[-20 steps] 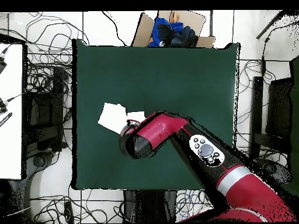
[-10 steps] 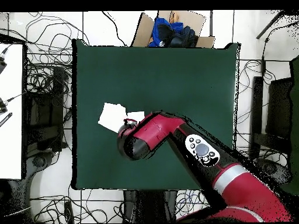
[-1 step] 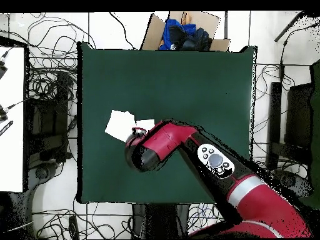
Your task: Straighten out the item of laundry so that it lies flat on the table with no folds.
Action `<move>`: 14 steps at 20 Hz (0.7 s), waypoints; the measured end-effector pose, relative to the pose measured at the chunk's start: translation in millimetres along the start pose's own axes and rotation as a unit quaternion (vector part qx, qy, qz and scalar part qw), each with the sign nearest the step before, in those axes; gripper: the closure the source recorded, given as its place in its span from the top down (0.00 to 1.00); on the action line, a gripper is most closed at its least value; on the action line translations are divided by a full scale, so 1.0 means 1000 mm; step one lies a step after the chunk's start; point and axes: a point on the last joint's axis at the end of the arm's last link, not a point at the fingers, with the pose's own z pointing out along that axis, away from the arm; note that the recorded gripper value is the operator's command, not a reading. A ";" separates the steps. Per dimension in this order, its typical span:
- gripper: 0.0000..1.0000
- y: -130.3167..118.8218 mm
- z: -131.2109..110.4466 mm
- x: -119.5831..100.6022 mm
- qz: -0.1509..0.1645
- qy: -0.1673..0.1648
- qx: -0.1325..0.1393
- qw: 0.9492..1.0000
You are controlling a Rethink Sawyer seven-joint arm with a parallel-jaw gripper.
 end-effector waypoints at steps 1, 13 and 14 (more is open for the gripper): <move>1.00 0.000 0.000 -0.001 -0.001 0.000 0.000 1.000; 1.00 0.002 0.002 -0.001 -0.001 -0.001 -0.002 1.000; 1.00 0.002 0.003 -0.002 -0.001 -0.001 -0.003 1.000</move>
